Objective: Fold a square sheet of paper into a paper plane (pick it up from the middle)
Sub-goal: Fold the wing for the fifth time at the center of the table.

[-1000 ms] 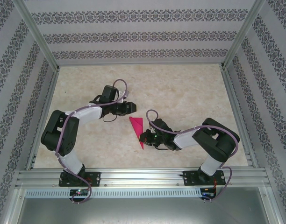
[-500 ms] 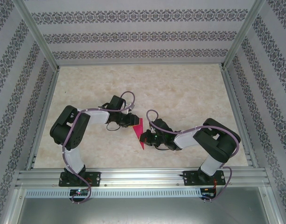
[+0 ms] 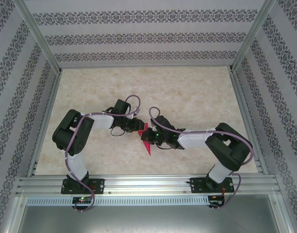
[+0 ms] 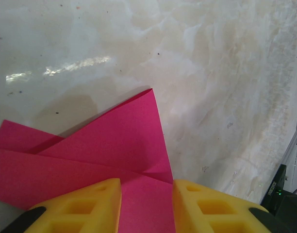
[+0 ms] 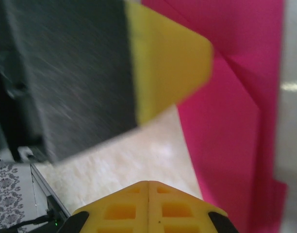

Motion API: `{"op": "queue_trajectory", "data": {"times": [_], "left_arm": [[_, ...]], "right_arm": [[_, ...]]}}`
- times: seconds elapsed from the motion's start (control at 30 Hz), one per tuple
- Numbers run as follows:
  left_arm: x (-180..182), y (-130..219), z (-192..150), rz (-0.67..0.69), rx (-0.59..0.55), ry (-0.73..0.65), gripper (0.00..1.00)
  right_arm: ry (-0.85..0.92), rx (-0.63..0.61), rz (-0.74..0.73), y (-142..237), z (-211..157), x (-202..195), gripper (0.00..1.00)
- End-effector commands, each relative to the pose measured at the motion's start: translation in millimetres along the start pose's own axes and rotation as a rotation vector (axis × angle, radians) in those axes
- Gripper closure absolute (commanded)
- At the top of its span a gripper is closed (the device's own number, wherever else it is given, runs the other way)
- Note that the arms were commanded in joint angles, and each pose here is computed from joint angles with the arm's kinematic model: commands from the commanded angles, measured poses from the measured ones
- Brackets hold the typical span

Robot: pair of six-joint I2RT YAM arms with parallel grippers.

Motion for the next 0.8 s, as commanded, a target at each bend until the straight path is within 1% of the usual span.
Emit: {"op": "queue_trajectory", "data": {"times": [0.0, 0.07, 0.23, 0.4, 0.53, 0.63, 0.77], "left_arm": [[18, -14, -7, 0.066, 0.016, 0.002, 0.64], [17, -14, -5, 0.065, 0.016, 0.005, 0.64], [15, -14, -5, 0.064, 0.023, 0.003, 0.64], [15, -14, -6, 0.066, 0.028, 0.004, 0.64], [15, -13, -6, 0.069, 0.026, 0.006, 0.64], [14, -14, -6, 0.069, 0.026, 0.008, 0.65], [14, -14, -6, 0.067, 0.027, 0.008, 0.64]], "right_arm": [[-0.005, -0.007, -0.039, -13, 7, -11, 0.99], [-0.012, 0.002, 0.001, -22, 10, -6, 0.98], [-0.019, -0.012, -0.074, -30, 13, -20, 0.99], [-0.037, 0.008, -0.08, -24, 5, -25, 0.99], [-0.019, -0.01, -0.045, -11, 10, -10, 0.98], [-0.001, -0.026, -0.023, -9, 18, 3, 0.98], [-0.021, -0.027, -0.05, -21, 23, -4, 0.96]]}}
Point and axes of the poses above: each hand's point on the last joint's axis, 136 mm out from that joint toward the fingers, its own y axis back along the fingers, its own x axis along the line the jaws close on, z = x × y, the point moved 3 cm from there along y, back along the fingers, and after that the axes turned 1 degree about -y, right-handed, at the moved point
